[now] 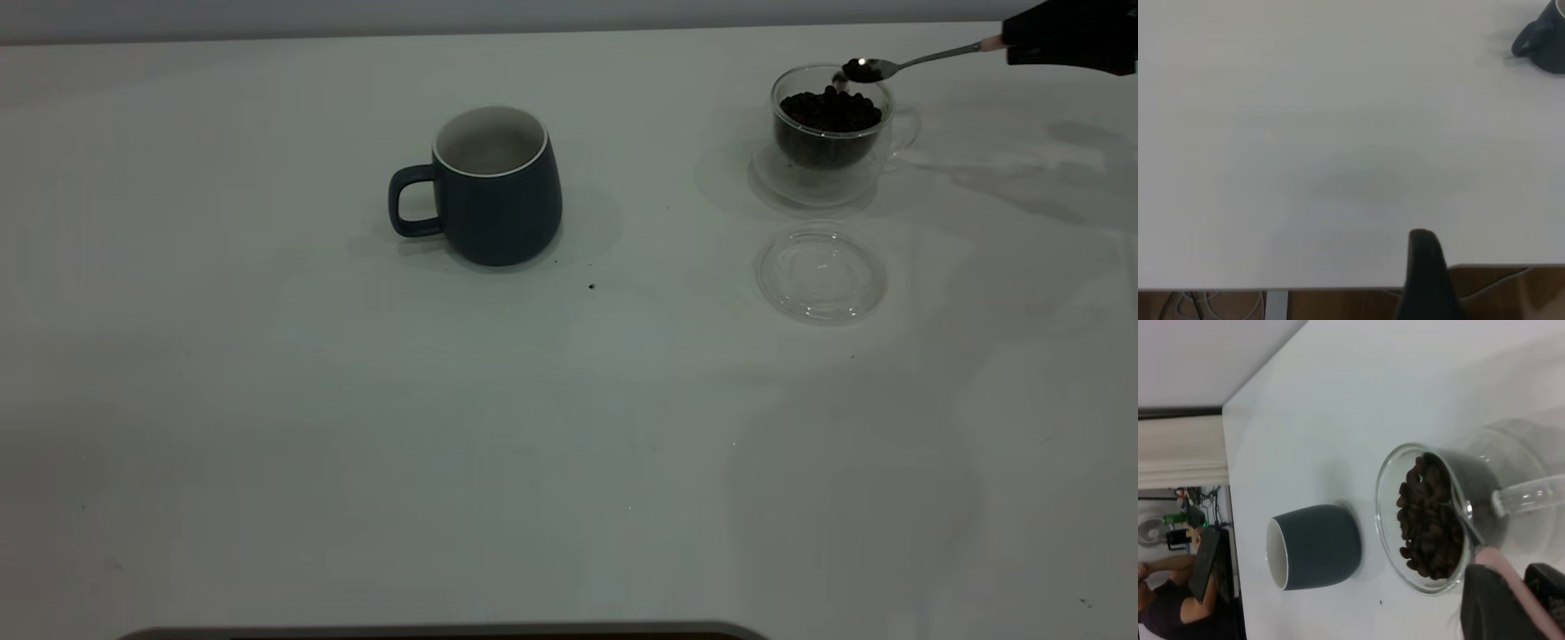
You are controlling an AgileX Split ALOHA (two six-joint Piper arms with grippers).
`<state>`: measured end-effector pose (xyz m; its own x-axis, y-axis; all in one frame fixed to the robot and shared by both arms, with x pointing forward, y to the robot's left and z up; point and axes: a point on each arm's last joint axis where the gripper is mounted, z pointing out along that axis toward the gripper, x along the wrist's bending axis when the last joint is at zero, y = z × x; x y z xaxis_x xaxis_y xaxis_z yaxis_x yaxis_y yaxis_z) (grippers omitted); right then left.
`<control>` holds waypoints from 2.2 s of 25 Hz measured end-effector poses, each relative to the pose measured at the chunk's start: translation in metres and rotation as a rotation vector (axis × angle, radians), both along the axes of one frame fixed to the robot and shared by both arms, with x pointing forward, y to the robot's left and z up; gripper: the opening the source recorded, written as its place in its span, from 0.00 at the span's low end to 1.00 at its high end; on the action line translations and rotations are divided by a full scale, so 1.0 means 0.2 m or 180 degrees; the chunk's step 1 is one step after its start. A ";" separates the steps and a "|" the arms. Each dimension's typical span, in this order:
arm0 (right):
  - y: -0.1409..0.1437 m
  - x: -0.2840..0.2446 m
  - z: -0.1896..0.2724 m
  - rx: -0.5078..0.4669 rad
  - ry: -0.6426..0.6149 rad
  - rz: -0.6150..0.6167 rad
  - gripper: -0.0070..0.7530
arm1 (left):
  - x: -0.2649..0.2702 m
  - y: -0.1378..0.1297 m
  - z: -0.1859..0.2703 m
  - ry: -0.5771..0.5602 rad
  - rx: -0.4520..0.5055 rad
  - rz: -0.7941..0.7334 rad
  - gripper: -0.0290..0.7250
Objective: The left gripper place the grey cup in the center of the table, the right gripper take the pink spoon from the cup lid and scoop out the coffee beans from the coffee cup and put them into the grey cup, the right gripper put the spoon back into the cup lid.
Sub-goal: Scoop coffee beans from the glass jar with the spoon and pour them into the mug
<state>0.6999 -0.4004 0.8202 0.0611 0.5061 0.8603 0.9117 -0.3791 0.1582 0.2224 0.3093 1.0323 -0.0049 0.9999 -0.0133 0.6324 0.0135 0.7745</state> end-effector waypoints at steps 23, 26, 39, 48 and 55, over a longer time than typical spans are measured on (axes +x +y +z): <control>0.13 0.02 0.00 -0.0004 0.0072 0.0168 0.14 | 0.00 0.00 0.00 0.0000 0.0000 0.0000 0.79; 0.15 0.03 0.04 -0.0011 0.0033 0.0188 0.14 | 0.00 0.00 0.00 0.0000 0.0000 0.0000 0.79; 0.31 0.07 0.17 -0.0016 -0.0082 0.0362 0.14 | 0.00 0.00 0.00 0.0000 0.0000 0.0000 0.79; 0.60 0.09 0.20 0.0132 -0.0120 0.0616 0.14 | 0.00 0.00 0.00 0.0000 0.0000 0.0000 0.79; 0.91 0.07 0.21 0.0244 -0.0125 0.0932 0.14 | 0.00 0.00 0.00 0.0000 0.0000 0.0000 0.79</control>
